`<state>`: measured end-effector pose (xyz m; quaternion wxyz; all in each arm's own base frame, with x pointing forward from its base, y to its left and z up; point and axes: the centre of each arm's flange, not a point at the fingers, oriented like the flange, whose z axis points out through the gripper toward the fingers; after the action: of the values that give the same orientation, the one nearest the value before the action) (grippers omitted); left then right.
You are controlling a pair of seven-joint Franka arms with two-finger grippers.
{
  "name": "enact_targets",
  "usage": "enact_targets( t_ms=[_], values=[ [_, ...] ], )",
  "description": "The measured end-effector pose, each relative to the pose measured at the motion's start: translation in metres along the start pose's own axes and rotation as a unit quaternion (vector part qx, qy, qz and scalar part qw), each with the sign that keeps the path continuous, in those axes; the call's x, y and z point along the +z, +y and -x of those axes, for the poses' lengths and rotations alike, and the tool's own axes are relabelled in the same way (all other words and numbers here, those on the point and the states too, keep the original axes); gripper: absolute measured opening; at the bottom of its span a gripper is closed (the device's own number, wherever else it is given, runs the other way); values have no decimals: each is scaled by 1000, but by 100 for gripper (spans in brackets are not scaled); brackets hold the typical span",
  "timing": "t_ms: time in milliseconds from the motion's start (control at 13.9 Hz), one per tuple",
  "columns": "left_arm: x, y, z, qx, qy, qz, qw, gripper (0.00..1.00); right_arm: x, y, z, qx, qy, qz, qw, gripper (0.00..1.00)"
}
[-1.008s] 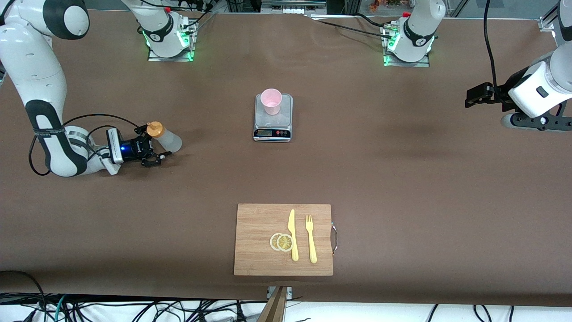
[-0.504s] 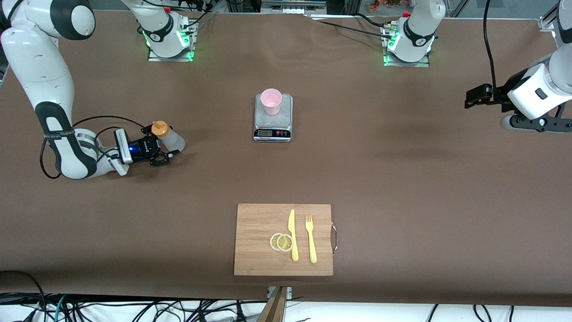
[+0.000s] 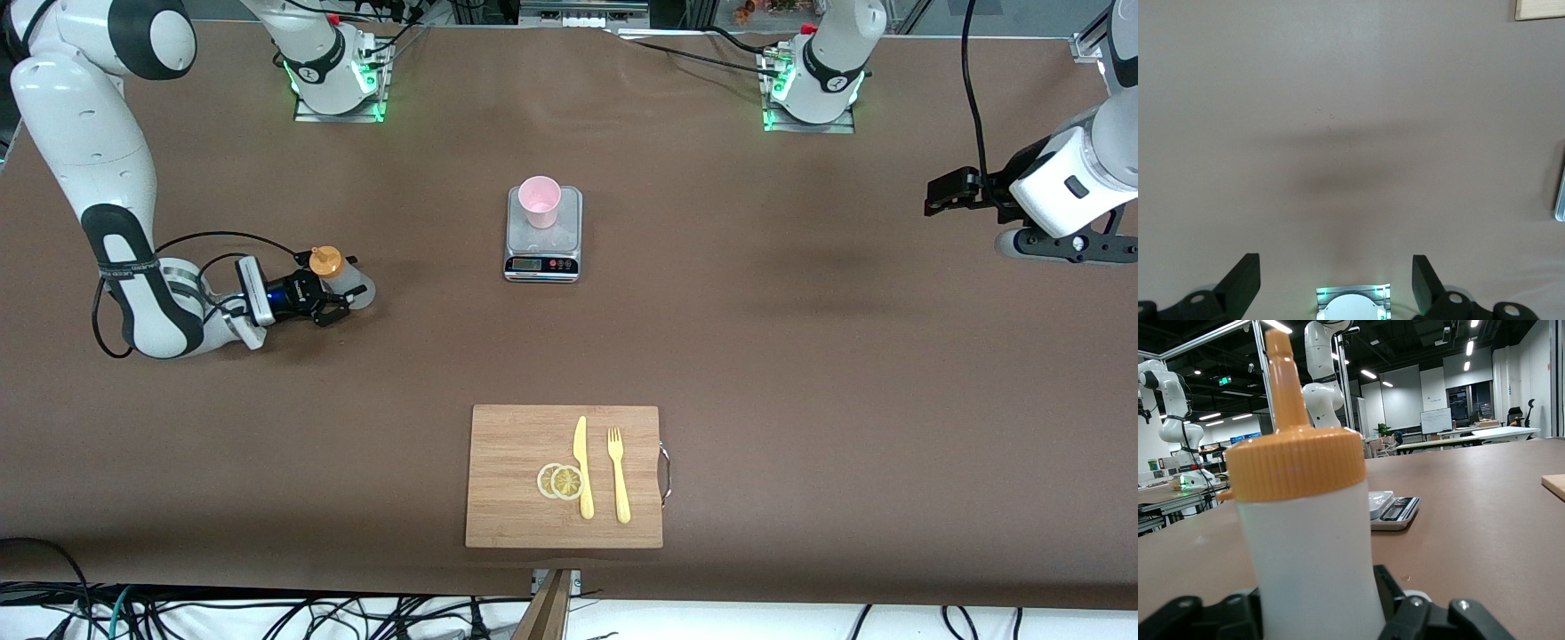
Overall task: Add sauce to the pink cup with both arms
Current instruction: 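Close the right gripper around the orange-capped sauce bottle, then lift the sauce bottle with the right gripper over the pink cup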
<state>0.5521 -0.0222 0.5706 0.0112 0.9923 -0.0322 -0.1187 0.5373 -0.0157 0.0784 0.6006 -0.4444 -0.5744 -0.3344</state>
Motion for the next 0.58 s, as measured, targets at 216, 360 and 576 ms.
enact_targets(
  t_ms=[216,360,576],
  values=[
    [0,0,0,0,0,0,1000,100,1,2,-1,-2,-2,-1,1000,37],
    [0,0,0,0,0,0,1000,100,1,5,-3,1,-7,-1,1000,37],
    [0,0,0,0,0,0,1000,100,5,21,-17,33,-41,3,999,37]
  ],
)
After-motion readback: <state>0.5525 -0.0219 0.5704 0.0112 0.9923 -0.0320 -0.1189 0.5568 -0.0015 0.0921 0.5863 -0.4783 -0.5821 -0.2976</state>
